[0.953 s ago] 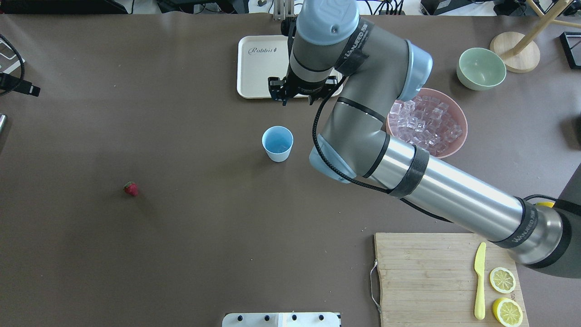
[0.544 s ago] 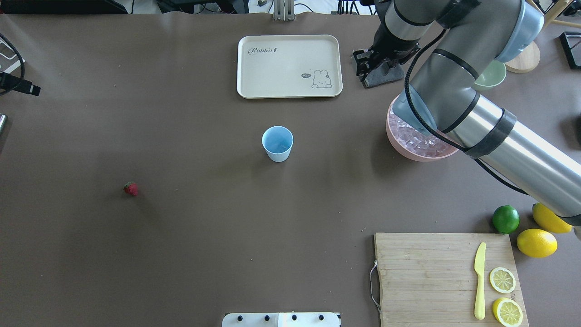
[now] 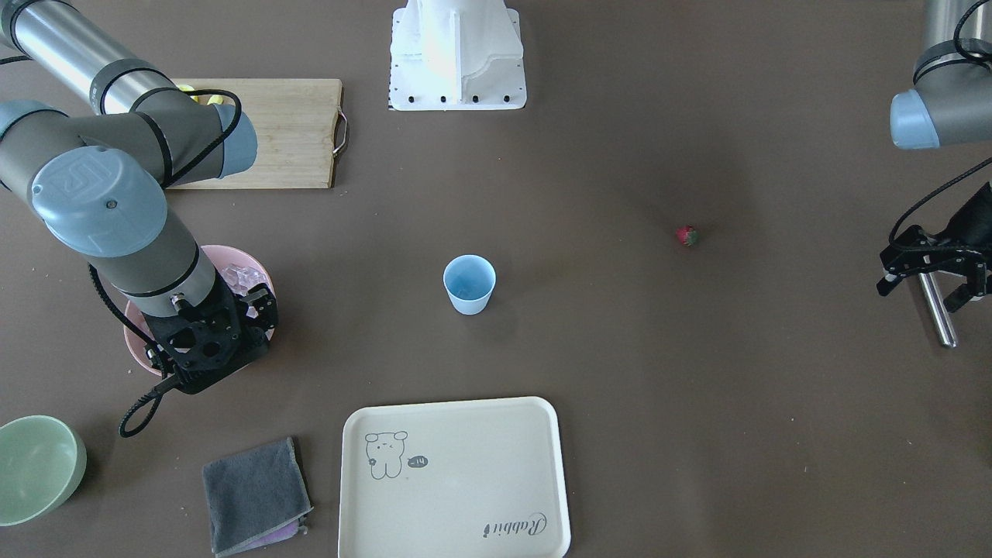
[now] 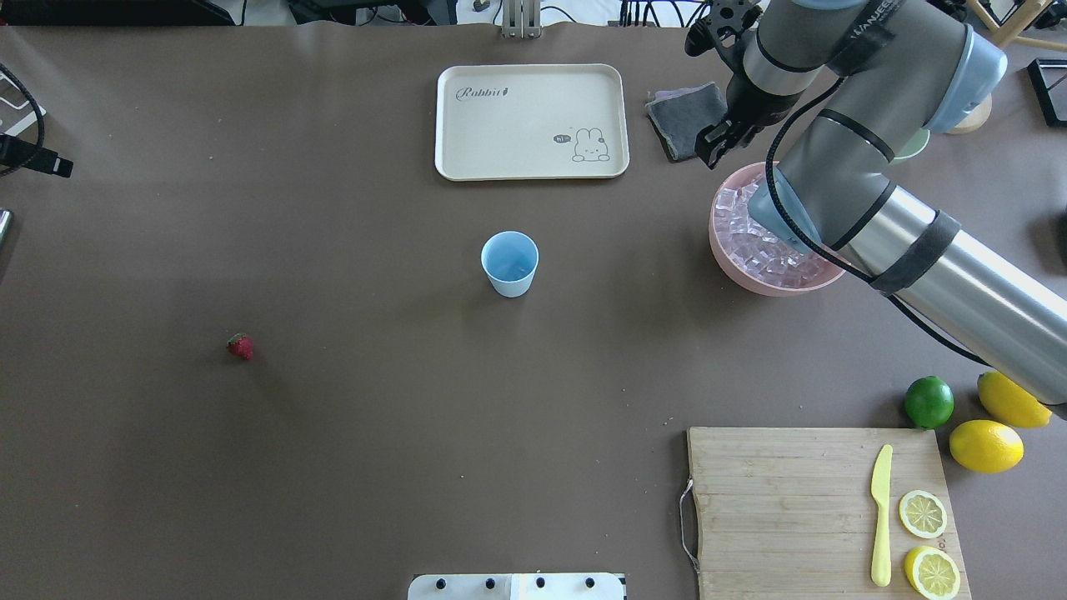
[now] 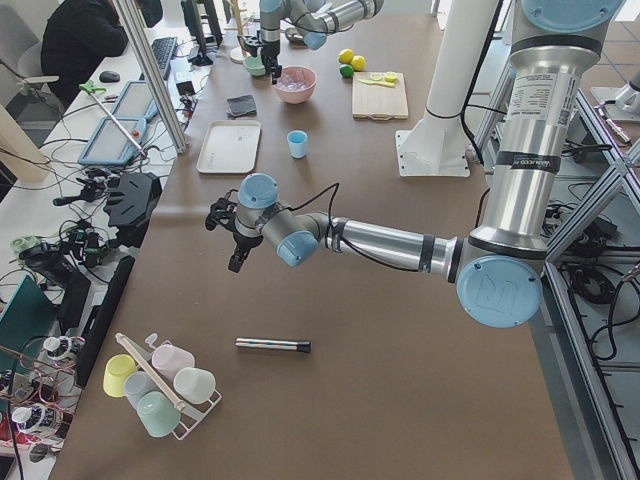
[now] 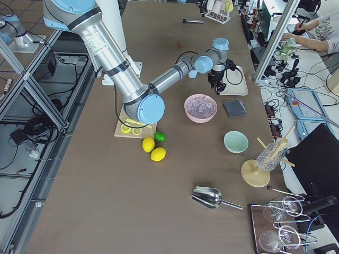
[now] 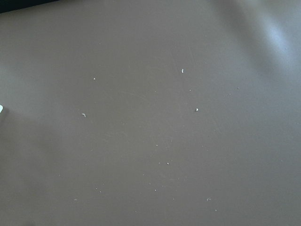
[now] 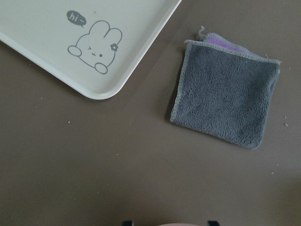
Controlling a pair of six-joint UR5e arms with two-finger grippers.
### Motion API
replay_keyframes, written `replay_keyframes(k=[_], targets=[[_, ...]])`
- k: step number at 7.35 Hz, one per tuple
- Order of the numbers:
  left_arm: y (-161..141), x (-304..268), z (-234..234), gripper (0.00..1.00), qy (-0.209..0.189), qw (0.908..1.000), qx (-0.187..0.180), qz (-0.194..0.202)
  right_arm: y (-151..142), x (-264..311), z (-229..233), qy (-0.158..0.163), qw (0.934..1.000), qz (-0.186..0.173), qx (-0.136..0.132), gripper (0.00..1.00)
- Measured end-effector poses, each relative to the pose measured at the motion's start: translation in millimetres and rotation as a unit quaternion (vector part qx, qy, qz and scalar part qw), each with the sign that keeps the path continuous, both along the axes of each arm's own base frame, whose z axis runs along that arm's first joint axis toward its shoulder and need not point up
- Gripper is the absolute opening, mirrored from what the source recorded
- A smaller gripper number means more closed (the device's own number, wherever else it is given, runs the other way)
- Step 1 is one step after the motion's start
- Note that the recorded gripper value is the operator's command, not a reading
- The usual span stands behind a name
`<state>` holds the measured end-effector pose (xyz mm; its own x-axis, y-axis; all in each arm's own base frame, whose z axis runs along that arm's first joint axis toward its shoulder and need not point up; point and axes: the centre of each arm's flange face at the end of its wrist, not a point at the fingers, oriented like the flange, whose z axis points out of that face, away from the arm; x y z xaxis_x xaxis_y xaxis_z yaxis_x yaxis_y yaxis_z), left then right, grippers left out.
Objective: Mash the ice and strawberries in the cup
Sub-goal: 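Return the right gripper to the pink bowl and grasp another ice cube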
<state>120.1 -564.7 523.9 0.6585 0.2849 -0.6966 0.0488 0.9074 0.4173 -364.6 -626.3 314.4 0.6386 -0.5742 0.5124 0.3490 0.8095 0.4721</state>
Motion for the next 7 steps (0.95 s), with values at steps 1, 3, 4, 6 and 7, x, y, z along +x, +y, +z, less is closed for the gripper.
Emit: replay_keyframes(k=[1, 3, 4, 6, 7], targets=[[0.2, -0.1, 0.4, 0.98, 0.000, 1.0000, 0.000, 0.000, 7.2, -0.6, 20.3, -0.006, 0.9999, -0.007, 0.010, 0.61], [0.5, -0.1, -0.8, 0.98, 0.000, 1.0000, 0.001, 0.000, 21.3, 6.0, 31.2, -0.018, 0.9996, -0.011, 0.020, 0.61], [0.6, -0.1, -0.8, 0.98, 0.000, 1.0000, 0.001, 0.000, 26.7, 6.1, 29.6, -0.020, 0.9995, -0.012, 0.023, 0.61], [0.4, -0.1, 0.2, 0.98, 0.000, 1.0000, 0.001, 0.000, 36.1, 0.4, 28.6, -0.021, 0.9993, -0.015, 0.026, 0.61], [0.4, -0.2, -0.1, 0.98, 0.000, 1.0000, 0.001, 0.000, 39.9, -0.4, 31.2, -0.021, 0.9993, -0.017, 0.026, 0.61]])
